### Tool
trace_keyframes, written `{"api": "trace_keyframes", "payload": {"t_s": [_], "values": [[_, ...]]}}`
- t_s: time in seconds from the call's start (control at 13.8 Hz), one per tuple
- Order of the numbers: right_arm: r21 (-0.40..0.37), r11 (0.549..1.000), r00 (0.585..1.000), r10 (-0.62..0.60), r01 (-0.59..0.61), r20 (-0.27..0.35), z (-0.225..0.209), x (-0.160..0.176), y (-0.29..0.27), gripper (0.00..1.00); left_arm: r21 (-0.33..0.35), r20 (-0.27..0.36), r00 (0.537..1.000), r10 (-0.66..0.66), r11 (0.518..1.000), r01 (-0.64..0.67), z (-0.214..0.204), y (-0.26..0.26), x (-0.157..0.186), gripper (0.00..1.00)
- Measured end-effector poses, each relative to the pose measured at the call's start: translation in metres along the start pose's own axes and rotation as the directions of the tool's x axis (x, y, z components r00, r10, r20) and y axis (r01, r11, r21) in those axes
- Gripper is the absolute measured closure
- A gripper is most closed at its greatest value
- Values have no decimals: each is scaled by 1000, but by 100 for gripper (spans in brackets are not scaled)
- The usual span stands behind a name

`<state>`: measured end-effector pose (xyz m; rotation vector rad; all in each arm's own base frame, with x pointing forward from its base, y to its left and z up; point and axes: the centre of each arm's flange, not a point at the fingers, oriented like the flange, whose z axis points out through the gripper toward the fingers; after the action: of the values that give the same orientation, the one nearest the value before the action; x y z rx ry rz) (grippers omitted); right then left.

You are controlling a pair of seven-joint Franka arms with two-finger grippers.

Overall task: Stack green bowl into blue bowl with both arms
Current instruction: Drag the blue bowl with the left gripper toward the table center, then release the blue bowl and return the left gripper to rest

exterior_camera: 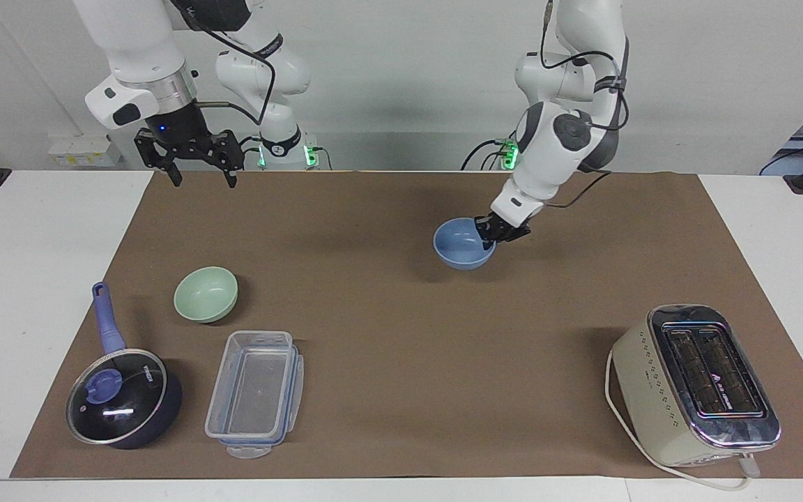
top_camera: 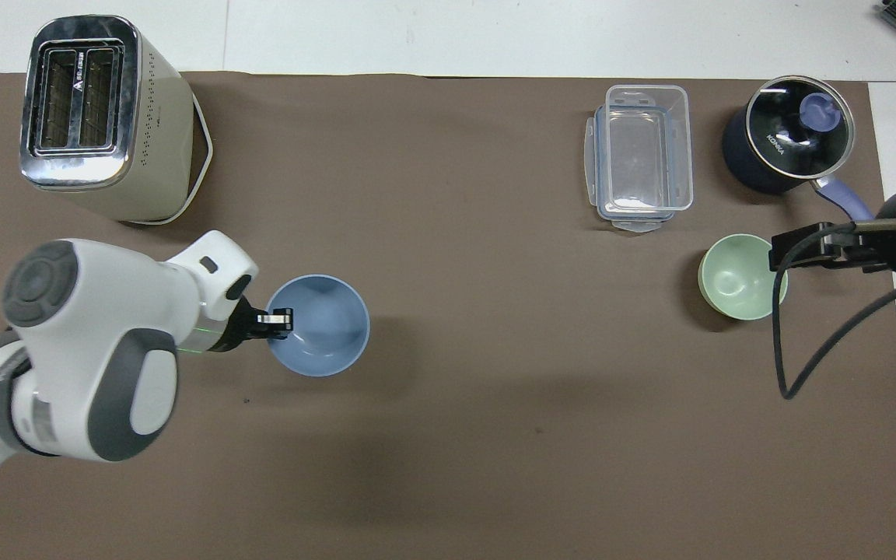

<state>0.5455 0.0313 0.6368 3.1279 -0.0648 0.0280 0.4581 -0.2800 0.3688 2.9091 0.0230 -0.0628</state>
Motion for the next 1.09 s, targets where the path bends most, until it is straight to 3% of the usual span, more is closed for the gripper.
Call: {"api": "trace_keyframes", "payload": {"t_s": [0.43, 0.51, 0.72, 1.01, 1.09], "values": [[0, 1000, 1000, 0, 0, 0, 0, 0, 0, 0, 9, -14, 1000, 7, 1000, -7, 71, 46, -34, 94], [0, 1000, 1000, 0, 0, 0, 0, 0, 0, 0, 8, -17, 1000, 4, 1000, -4, 70, 45, -32, 89], [0, 1000, 1000, 0, 0, 0, 0, 0, 0, 0, -1, -41, 998, -36, 999, 36, 61, 30, -14, 51], [0, 1000, 1000, 6, -6, 0, 0, 0, 3, 0, -16, -75, 991, -113, 994, 112, 0, -17, 53, 2], [0, 1000, 1000, 6, -6, -2, 0, 1, 3, 0, -5, -82, 990, -115, 993, 115, -17, -29, 67, 0]]}}
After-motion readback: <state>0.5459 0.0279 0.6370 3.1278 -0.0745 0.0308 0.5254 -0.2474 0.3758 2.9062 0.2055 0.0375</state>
